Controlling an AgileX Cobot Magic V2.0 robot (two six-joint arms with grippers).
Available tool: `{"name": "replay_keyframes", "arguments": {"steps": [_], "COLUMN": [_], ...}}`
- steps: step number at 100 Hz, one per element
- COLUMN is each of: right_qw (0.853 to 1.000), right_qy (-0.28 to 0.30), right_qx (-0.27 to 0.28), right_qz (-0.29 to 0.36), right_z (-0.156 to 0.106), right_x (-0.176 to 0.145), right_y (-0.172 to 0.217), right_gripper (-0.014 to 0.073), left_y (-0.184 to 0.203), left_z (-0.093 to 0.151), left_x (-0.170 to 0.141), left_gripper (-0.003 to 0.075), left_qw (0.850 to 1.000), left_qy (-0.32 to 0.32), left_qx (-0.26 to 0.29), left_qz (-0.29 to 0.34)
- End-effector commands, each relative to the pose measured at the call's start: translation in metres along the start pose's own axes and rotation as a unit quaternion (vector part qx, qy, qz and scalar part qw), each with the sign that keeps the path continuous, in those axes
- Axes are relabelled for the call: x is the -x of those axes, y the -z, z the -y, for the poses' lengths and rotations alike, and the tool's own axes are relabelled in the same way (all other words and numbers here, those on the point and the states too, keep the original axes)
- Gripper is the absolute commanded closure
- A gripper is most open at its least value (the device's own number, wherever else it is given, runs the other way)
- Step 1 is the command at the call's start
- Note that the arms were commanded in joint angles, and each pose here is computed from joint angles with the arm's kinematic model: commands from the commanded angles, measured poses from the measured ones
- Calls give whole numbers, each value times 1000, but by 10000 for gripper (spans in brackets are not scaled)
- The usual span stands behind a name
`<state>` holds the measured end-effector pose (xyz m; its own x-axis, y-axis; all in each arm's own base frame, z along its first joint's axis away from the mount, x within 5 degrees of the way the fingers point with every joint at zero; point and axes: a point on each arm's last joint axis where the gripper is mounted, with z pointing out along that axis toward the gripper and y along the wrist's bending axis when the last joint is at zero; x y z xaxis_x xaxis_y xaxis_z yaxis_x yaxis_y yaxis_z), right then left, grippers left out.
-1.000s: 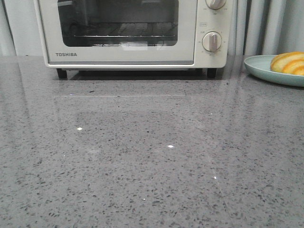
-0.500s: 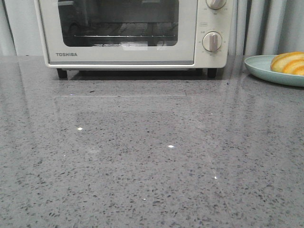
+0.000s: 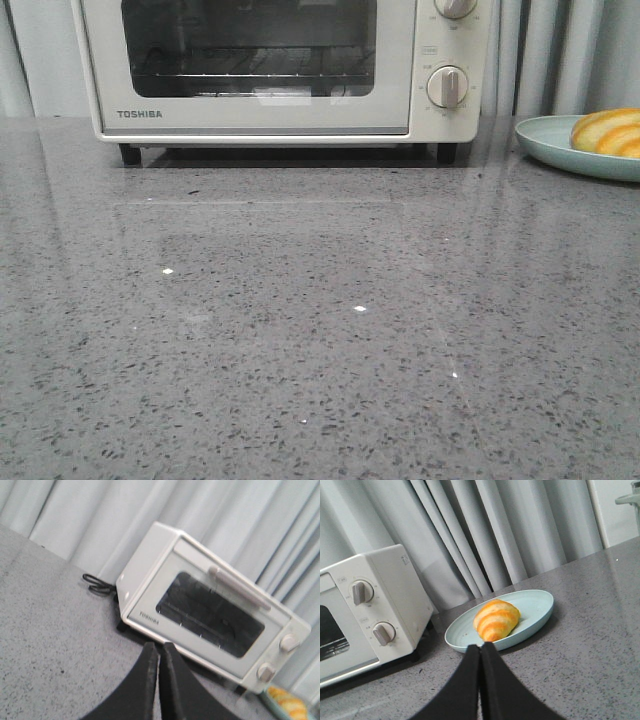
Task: Put bread in oven
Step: 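Move the left gripper toward the toaster oven door handle, then grasp the oven door handle with the left gripper and pull it down open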
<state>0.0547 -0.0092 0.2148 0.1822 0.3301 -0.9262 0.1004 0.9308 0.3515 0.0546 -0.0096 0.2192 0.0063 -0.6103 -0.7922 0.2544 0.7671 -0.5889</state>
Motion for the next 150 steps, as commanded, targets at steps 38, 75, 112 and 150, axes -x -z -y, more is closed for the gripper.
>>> {"name": "replay_keyframes", "arguments": {"steps": [38, 75, 112, 150], "right_qw": [999, 996, 993, 993], "right_qy": [6, 16, 16, 16], "right_qx": [1, 17, 18, 18], "right_qz": [-48, -89, -117, -116], "right_z": [-29, -43, -44, -43], "right_x": [68, 90, 85, 85], "right_y": [-19, -46, -47, -47], "right_gripper": [652, 515, 504, 504], "left_y": [-53, -170, -249, -299], "left_z": [66, 119, 149, 160], "left_x": [78, 96, 79, 70], "left_gripper": [741, 601, 616, 627], "left_qw": [989, 958, 917, 929], "left_qy": [-141, -233, -319, -284], "left_qx": [-6, -42, -81, -83], "left_qz": [-45, -164, -225, -224]}}
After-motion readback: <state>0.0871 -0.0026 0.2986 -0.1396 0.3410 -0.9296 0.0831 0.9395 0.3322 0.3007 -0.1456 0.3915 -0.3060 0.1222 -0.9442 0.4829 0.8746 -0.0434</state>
